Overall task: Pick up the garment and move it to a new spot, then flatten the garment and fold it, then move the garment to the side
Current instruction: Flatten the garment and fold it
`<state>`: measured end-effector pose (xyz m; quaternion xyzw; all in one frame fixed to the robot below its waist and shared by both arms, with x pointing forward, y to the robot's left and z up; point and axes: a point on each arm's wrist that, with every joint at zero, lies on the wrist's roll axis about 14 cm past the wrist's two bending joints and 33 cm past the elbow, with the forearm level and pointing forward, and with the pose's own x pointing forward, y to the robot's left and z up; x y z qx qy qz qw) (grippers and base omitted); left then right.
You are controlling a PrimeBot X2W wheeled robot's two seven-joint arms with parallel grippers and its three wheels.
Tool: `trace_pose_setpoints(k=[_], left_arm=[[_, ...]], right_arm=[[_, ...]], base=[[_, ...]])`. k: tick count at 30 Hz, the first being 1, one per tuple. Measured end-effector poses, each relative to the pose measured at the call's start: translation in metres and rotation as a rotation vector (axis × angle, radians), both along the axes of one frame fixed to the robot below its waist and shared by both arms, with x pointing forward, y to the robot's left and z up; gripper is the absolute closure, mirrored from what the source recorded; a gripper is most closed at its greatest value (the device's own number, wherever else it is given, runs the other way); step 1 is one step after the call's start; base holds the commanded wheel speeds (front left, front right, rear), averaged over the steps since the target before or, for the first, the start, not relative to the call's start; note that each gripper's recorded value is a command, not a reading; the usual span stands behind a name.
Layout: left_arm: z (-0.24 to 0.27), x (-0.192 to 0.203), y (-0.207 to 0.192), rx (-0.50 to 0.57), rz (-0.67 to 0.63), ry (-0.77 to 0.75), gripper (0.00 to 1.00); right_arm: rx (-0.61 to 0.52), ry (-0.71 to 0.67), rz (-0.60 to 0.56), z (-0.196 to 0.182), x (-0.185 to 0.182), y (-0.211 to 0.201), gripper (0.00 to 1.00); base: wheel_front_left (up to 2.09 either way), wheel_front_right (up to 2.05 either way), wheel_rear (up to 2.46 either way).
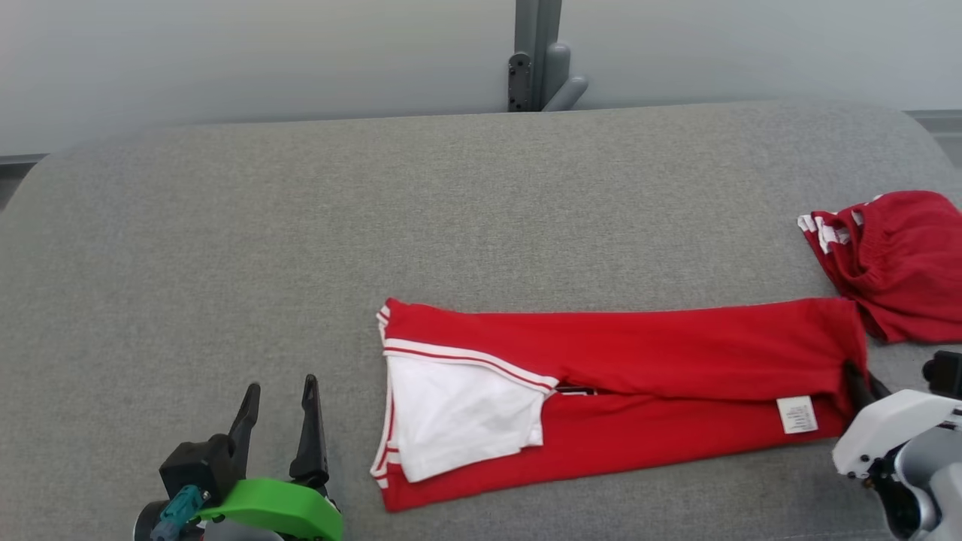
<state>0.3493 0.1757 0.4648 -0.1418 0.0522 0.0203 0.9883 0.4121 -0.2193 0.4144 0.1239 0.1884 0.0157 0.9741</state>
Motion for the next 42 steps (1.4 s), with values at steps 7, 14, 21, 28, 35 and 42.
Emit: trace_pose_setpoints(k=[7,14,21,28,35,42], left_arm=[[-0.002,0.009,-0.018,0.000,-0.057,0.004,0.00],[-0.003,0.008,-0.025,-0.001,-0.076,0.008,0.00],[0.000,0.004,-0.016,0.009,-0.053,-0.004,0.00],[0.002,-0.003,-0.004,0.012,-0.014,-0.008,0.00],[0.003,-0.009,0.001,0.008,0.006,-0.010,0.00],[0.003,-0.014,0.008,0.006,0.032,-0.010,0.00]], right_arm=[[-0.043,-0.060,-0.104,0.032,-0.008,-0.059,1.00],[0.097,-0.110,-0.044,0.047,-0.008,-0.014,1.00],[0.213,-0.174,0.112,0.076,-0.007,0.052,1.00],[0.305,-0.191,0.276,0.094,-0.010,0.117,1.00],[0.406,-0.185,0.437,0.106,-0.016,0.189,1.00],[0.453,-0.111,0.558,0.092,-0.028,0.243,1.00]], base=[[0.00,0.00,0.00],[0.00,0.00,0.00],[0.00,0.00,0.00],[0.00,0.00,0.00],[0.00,0.00,0.00],[0.00,0.00,0.00]])
